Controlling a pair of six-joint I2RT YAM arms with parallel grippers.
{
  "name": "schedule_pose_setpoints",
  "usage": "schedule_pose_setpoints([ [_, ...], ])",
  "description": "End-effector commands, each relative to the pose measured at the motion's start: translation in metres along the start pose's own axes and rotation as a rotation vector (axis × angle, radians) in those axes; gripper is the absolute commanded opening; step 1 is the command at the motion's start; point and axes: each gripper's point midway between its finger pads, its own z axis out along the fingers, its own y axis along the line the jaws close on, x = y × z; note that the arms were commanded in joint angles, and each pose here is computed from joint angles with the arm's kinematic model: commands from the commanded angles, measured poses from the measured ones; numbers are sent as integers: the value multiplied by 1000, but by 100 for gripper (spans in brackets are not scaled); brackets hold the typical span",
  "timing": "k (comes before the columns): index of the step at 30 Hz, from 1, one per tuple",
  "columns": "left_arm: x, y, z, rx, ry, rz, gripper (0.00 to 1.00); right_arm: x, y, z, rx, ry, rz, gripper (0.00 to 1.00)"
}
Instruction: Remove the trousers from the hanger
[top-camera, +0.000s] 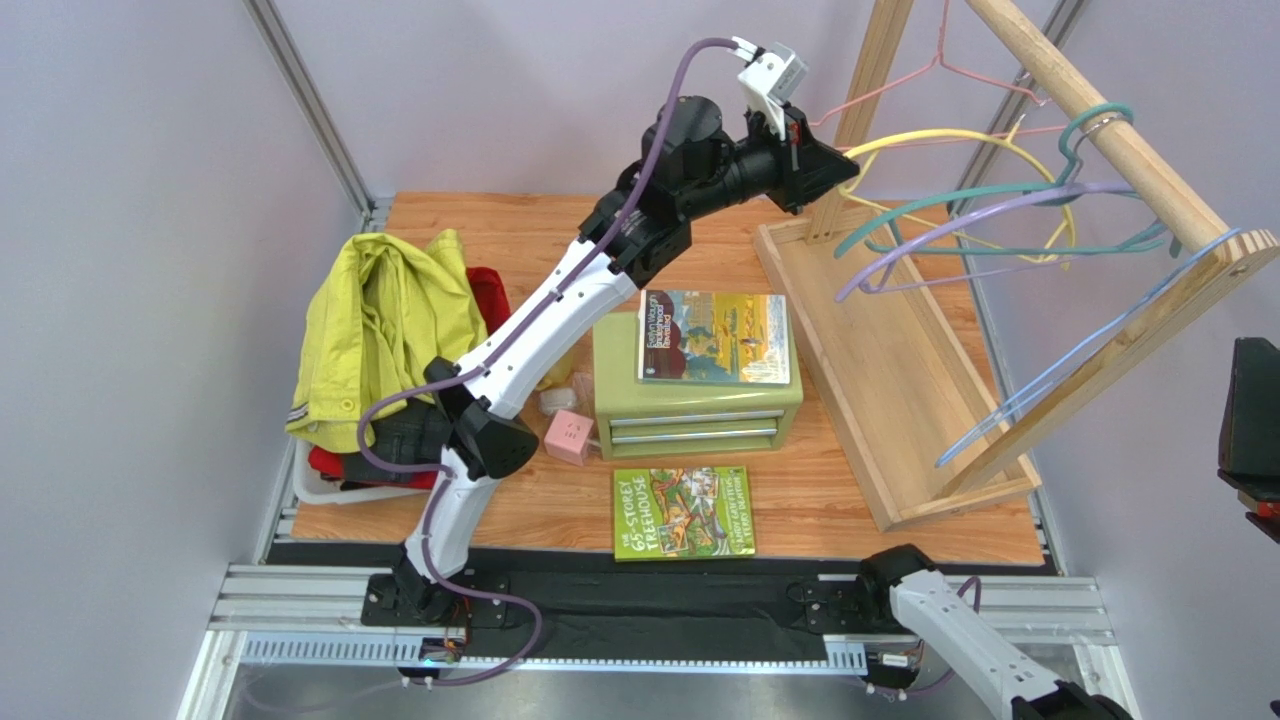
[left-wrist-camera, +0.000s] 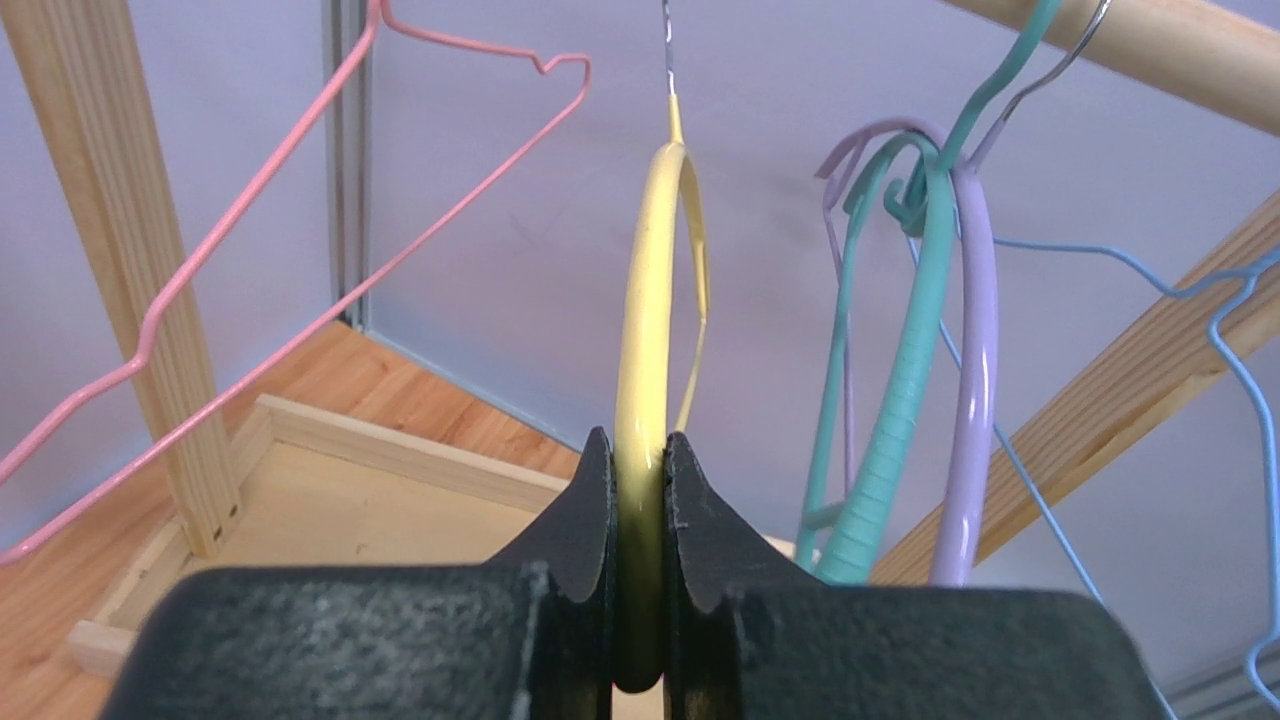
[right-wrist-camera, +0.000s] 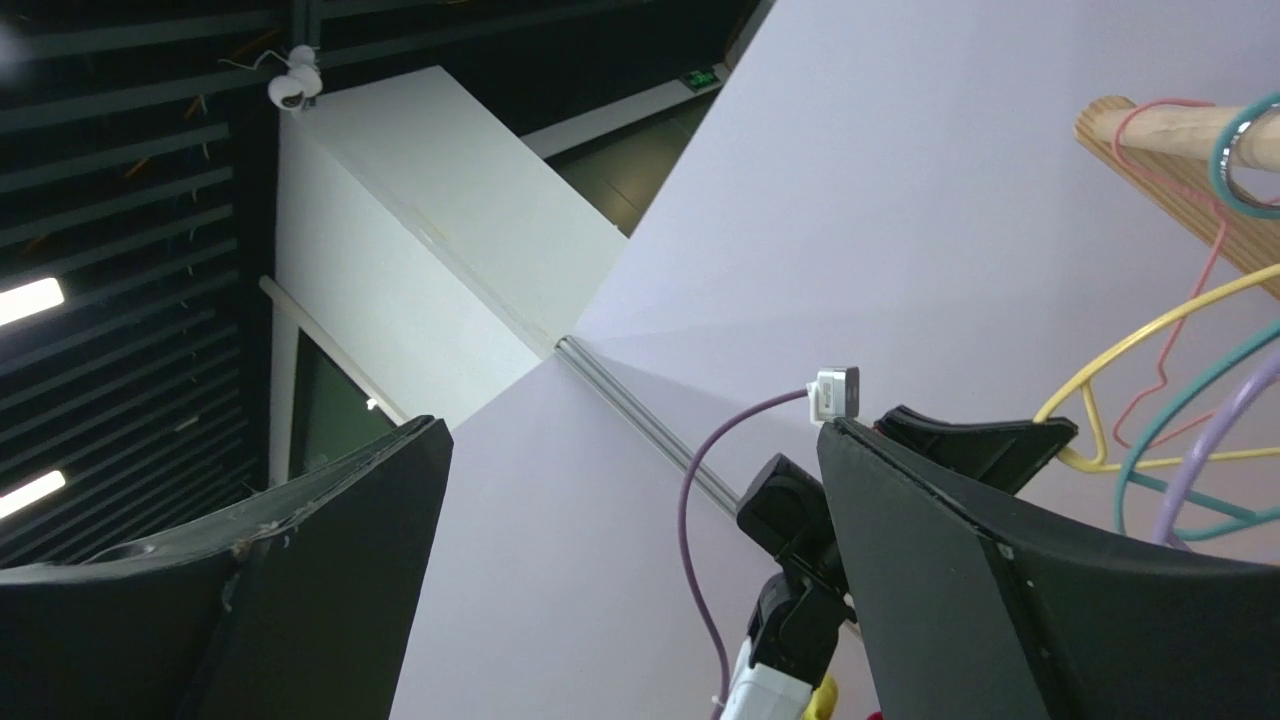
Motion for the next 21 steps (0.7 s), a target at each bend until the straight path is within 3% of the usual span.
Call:
schedule_pose_setpoints([
  [1, -74, -41, -7, 100, -247, 32, 0, 1, -20, -1, 65, 18, -41, 99],
  [9, -111, -49, -13, 114, -393, 83, 0, -3, -28, -14, 73, 35, -13, 99],
  [21, -116, -50, -38, 50, -347, 166, 0, -5, -37, -10, 98, 37, -8, 100],
])
